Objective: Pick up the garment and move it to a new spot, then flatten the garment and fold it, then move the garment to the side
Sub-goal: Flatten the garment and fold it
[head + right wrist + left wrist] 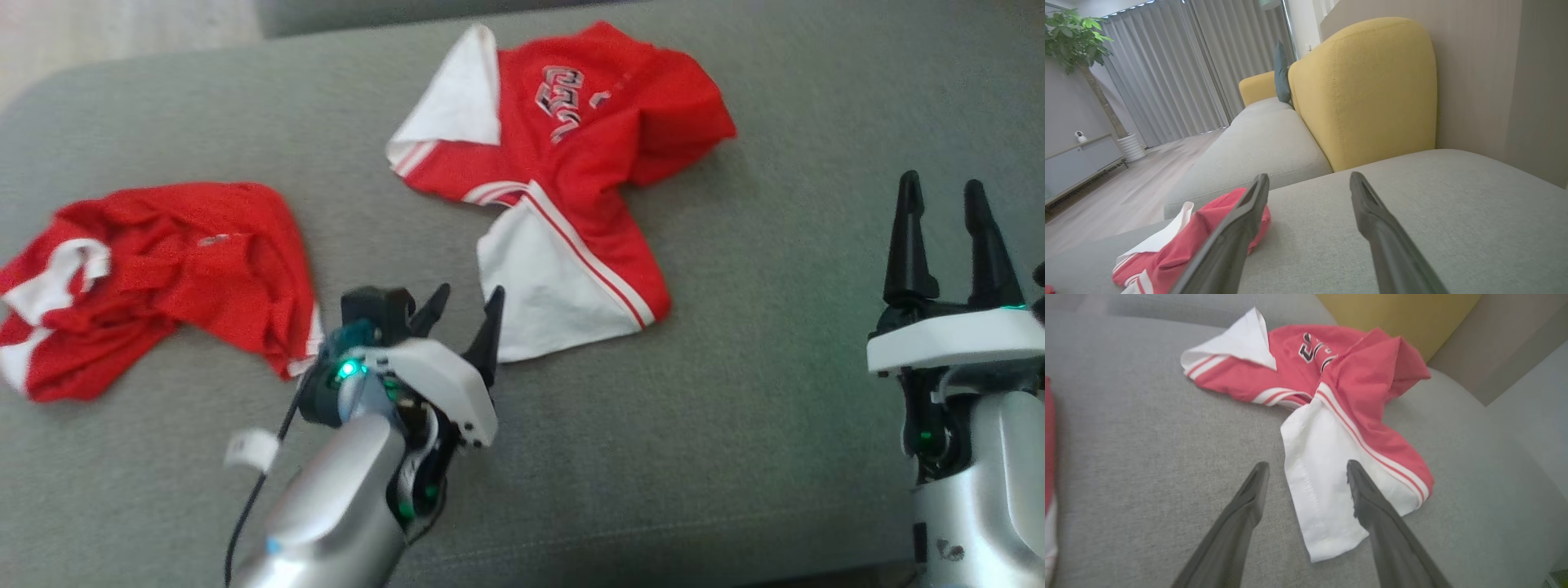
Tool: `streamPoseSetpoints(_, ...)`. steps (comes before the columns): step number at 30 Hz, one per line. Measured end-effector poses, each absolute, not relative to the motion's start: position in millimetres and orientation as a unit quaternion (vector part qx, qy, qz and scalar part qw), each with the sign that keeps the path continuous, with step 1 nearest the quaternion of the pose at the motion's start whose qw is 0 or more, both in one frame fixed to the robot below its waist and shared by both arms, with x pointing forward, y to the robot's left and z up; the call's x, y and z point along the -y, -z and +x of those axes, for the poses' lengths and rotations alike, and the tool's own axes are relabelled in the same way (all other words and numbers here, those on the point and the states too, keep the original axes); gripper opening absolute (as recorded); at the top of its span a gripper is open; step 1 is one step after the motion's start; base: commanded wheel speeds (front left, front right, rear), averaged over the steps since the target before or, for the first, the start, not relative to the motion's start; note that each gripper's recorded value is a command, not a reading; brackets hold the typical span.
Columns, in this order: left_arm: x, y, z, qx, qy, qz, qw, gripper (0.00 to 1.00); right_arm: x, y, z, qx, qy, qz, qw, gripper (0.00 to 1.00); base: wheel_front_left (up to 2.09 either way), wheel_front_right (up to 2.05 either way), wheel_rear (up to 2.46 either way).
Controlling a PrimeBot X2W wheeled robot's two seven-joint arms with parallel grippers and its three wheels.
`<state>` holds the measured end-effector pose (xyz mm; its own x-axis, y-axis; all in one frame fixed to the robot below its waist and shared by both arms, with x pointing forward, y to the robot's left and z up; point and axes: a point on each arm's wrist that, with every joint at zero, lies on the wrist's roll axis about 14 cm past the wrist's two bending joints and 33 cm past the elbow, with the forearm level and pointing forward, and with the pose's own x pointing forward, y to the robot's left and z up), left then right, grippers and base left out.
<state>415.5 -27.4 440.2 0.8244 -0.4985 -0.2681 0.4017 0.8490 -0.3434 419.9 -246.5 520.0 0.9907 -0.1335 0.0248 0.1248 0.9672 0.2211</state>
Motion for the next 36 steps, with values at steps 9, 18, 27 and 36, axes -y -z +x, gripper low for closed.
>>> streamPoseSetpoints(9,39,-388,433,-0.26,0.243,-0.109,0.928,1.0,270,-499,410,-0.005,0.101,0.106,0.989,1.0,0.0,0.0,0.0)
streamPoseSetpoints(18,61,-389,437,-0.263,0.283,-0.15,0.91,1.0,279,-492,405,-0.01,0.117,0.106,0.987,1.0,0.0,0.0,0.0)
streamPoseSetpoints(27,66,-389,429,-0.267,0.288,-0.169,0.904,0.0,279,-487,404,-0.014,0.118,0.109,0.987,1.0,0.0,0.0,0.0)
streamPoseSetpoints(36,34,-449,487,-0.133,0.23,-0.118,0.957,0.0,275,-492,403,-0.005,0.114,0.114,0.987,1.0,0.0,0.0,0.0)
